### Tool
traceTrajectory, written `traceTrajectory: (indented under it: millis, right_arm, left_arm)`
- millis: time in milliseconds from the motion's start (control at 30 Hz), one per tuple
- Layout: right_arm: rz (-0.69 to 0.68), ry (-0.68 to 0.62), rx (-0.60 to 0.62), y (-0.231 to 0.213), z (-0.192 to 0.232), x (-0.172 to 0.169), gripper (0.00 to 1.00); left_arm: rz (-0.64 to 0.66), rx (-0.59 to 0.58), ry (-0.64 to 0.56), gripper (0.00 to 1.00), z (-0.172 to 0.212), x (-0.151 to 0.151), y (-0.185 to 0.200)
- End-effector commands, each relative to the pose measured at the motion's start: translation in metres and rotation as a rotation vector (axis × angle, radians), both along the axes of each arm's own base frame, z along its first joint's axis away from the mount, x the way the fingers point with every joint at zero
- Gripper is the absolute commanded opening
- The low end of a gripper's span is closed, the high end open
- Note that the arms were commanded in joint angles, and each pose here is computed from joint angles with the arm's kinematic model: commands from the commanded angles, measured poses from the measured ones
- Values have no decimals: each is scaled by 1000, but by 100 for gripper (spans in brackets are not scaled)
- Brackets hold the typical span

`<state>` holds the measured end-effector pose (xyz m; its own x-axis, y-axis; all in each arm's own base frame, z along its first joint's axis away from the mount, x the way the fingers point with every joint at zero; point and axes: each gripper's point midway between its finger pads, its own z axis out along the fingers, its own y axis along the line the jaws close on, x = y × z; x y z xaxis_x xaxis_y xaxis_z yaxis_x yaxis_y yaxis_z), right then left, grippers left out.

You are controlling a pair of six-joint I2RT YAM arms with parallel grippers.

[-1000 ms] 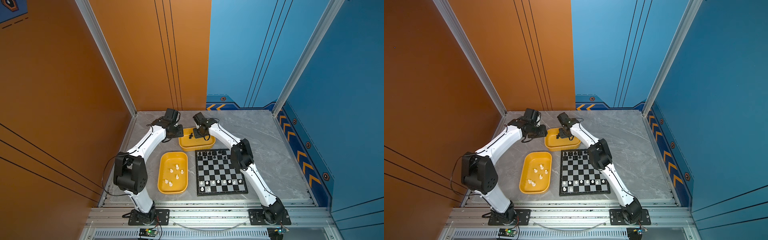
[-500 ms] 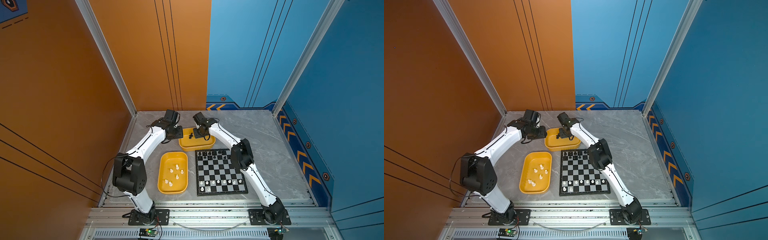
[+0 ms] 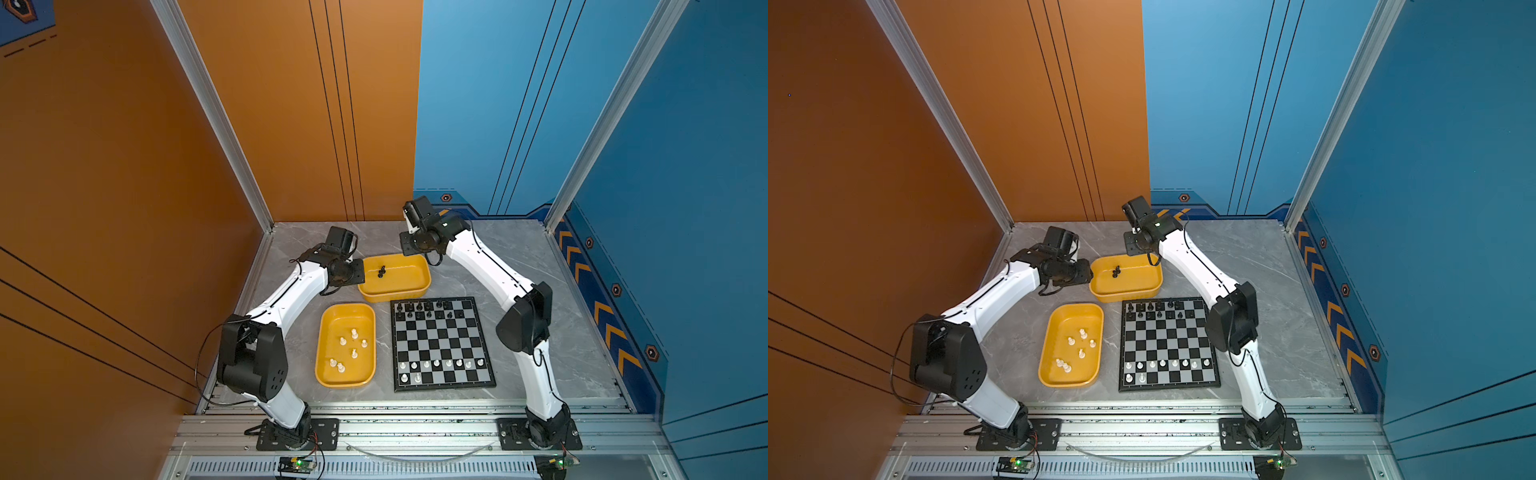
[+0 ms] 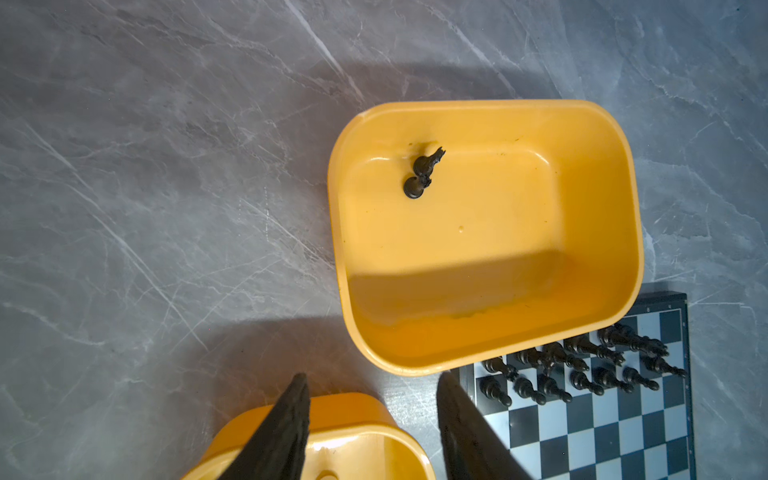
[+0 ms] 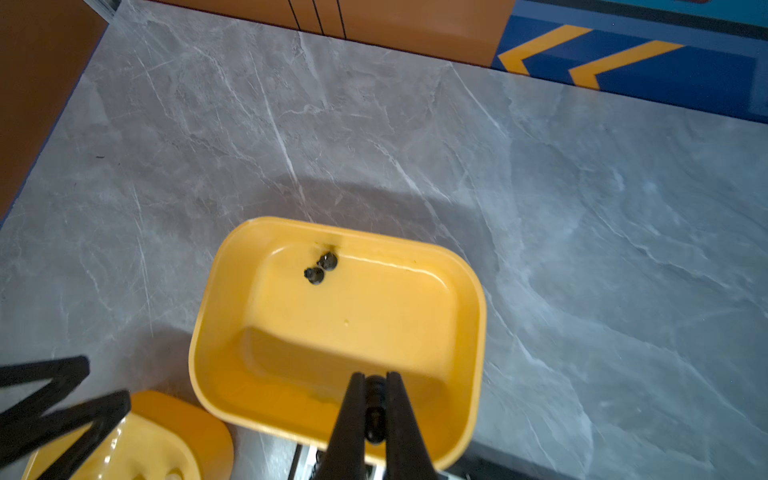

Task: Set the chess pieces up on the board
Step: 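Carry the black pawn to the board corner with the right gripper while the left hovers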

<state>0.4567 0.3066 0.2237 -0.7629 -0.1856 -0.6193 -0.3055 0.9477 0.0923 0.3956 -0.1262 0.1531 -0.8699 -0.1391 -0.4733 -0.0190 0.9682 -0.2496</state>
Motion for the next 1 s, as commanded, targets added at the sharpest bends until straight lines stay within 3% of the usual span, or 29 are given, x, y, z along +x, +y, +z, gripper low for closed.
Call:
traceTrajectory:
  millis: [0,333,533,967]
  right_arm:
    - [-34,53,-92,-28,-11,-31,0]
    - [-151,99,-128,-103,-34,-105,0]
    - [-231,136,-112,-144,-61,-132,1]
    - [-310,223,-70,-188,-112,-138,1]
  left_arm:
    - [-28,-33,-38,52,11,-6,-11]
    - [-80,-29,-70,53,17,-27,-37]
    - [-110,-24,-91,54,25,-36,-55]
    - [-118,0,-115,54,36,-48,-70]
